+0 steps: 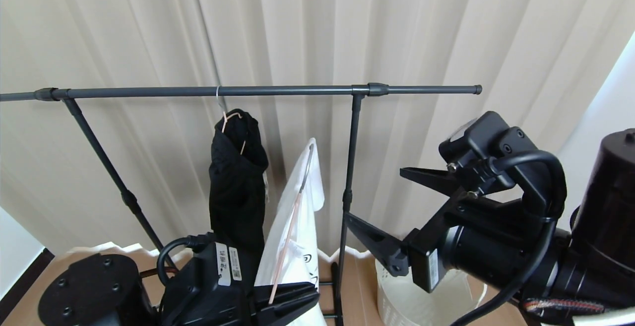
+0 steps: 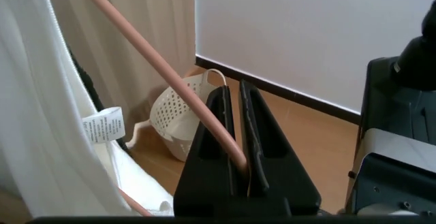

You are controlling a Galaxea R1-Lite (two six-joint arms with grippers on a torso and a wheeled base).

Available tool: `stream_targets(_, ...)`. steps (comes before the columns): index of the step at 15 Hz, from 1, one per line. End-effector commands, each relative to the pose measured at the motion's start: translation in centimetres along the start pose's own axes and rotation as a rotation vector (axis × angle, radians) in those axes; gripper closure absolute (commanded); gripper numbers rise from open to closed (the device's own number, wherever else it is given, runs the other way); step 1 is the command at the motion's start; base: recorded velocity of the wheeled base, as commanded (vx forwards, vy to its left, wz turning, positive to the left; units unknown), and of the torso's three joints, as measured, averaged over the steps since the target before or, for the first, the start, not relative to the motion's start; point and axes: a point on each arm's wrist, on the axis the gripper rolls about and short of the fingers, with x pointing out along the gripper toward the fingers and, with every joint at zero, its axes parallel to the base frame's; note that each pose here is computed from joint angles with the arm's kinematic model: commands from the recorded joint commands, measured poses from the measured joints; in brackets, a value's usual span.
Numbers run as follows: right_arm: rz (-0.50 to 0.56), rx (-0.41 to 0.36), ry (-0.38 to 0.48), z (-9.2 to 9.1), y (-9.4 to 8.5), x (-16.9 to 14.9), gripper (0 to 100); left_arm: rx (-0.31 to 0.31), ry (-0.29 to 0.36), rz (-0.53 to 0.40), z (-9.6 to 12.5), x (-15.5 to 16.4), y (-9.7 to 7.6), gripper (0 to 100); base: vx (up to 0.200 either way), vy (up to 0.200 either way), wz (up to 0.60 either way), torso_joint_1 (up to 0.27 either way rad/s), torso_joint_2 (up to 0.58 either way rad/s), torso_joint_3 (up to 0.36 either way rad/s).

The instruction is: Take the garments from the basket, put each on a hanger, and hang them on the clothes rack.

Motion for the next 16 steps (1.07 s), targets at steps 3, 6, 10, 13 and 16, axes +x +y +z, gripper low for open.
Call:
stream_targets(3, 0.054, -0.175, -0.031, 0.8, -5.5, -0.8, 0, 0.017, -0.007, -0.050, -0.2, -0.6, 1.0, 100, 0.000, 0.000, 0.00, 0.000, 0.00, 0.000)
stream_targets(6, 0.159, -0.249, 0.012, 1.3, -7.9, -0.8, 0, 0.016, -0.011, -0.086, -0.3, -0.7, 1.0, 100, 0.000, 0.000, 0.00, 0.000, 0.00, 0.000)
stream_targets(10, 0.430, -0.400, 0.091, 2.5, -11.5, -0.1, 0, 0.030, -0.043, -0.228, -0.1, -0.5, 1.2, 100, 0.000, 0.000, 0.00, 0.000, 0.00, 0.000)
stream_targets(13, 0.507, -0.453, 0.113, 2.3, -12.5, 0.8, 0, 0.032, -0.054, -0.286, -0.1, -0.2, 1.2, 100, 0.000, 0.000, 0.00, 0.000, 0.00, 0.000)
stream_targets(16, 0.556, -0.468, 0.135, 1.9, -12.8, 2.1, 0, 0.034, -0.055, -0.345, 0.0, 0.7, 0.3, 100, 0.000, 0.000, 0.00, 0.000, 0.00, 0.000)
